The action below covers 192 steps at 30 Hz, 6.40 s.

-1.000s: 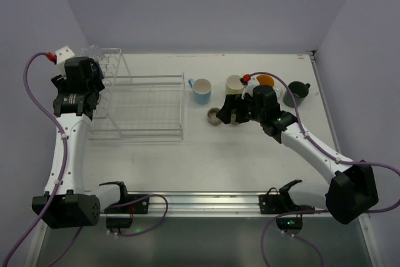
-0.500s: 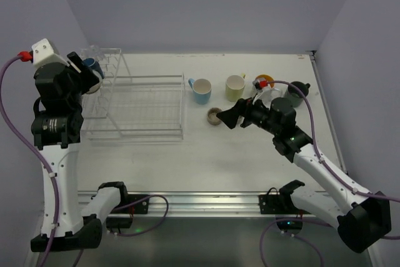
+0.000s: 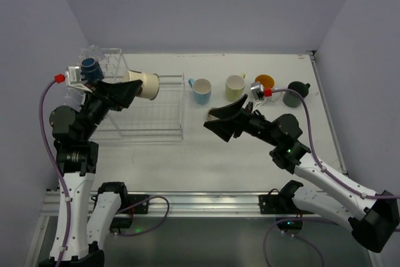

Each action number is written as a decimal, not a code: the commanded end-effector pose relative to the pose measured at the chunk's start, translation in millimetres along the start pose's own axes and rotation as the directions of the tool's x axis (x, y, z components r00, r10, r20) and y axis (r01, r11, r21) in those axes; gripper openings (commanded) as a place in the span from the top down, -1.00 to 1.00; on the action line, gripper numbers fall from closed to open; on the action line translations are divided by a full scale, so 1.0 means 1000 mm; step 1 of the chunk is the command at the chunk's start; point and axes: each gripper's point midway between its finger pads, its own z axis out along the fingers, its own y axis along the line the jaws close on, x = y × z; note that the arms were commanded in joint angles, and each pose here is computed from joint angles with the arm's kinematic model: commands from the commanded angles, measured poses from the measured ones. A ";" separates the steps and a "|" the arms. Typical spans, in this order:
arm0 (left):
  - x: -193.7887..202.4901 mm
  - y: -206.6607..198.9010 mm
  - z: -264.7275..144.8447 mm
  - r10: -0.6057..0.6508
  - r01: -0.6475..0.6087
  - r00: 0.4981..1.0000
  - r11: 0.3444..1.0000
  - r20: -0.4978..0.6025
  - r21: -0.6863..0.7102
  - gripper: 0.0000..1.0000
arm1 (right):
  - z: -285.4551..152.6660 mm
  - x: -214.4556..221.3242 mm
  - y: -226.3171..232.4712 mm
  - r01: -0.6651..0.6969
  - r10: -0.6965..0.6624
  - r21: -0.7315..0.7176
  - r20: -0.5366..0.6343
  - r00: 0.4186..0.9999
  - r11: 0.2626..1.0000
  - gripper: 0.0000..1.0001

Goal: Unload the cups from the dish rack

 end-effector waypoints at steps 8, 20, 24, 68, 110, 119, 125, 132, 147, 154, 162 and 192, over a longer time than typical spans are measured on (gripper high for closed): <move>0.065 -0.055 0.009 -0.160 0.206 0.975 0.912 -0.154 0.354 -0.03 | 0.062 -0.039 0.048 0.008 0.008 -0.171 0.092 0.996 0.985 -0.55; 0.098 -0.074 0.007 -0.187 0.271 0.956 0.858 -0.225 0.436 -0.06 | 0.078 -0.037 0.056 -0.057 0.073 -0.209 0.071 0.995 0.976 -0.24; 0.109 -0.082 0.004 -0.185 0.284 0.951 0.840 -0.248 0.462 -0.13 | 0.080 -0.033 0.059 -0.088 0.107 -0.218 0.075 0.991 0.972 0.09; 0.138 0.068 -0.035 0.462 -0.493 0.827 0.870 -0.320 -0.017 -1.00 | -0.149 0.051 -0.329 0.375 0.353 0.909 -0.416 0.838 0.182 0.96; -0.119 0.199 0.021 0.338 -0.319 0.921 0.362 -0.195 -0.876 -1.00 | -0.094 0.010 -0.160 0.067 0.012 0.628 -0.121 0.993 0.775 -0.34; -0.091 0.245 0.036 0.248 -0.365 0.925 0.372 -0.287 -0.854 -0.95 | -0.089 0.013 -0.152 0.070 0.015 0.596 -0.137 0.990 0.800 -0.34; -0.079 0.263 0.040 0.230 -0.400 0.913 0.356 -0.336 -0.845 -0.91 | -0.087 0.016 -0.153 0.078 0.016 0.595 -0.151 0.988 0.800 -0.34; -0.077 0.276 0.039 0.227 -0.402 0.912 0.323 -0.342 -0.857 -0.66 | -0.087 0.016 -0.155 0.085 0.012 0.607 -0.153 0.988 0.790 -0.34; -0.088 0.245 0.016 0.269 -0.374 0.917 0.326 -0.295 -0.868 0.25 | -0.088 0.017 -0.159 0.086 0.011 0.623 -0.151 0.988 0.778 -0.35; -0.106 0.194 0.013 0.320 -0.331 0.927 0.447 -0.197 -0.831 0.56 | -0.087 0.017 -0.159 0.084 0.007 0.620 -0.143 0.990 0.780 -0.35; -0.109 0.144 0.009 0.342 -0.319 0.931 0.583 -0.130 -0.748 0.70 | -0.083 0.018 -0.153 0.067 0.014 0.588 -0.132 0.991 0.806 -0.36; 0.109 -0.072 0.065 -0.117 0.183 0.964 0.944 -0.240 0.274 0.73 | 0.048 -0.016 -0.008 -0.017 0.020 -0.103 0.021 1.000 0.995 -0.46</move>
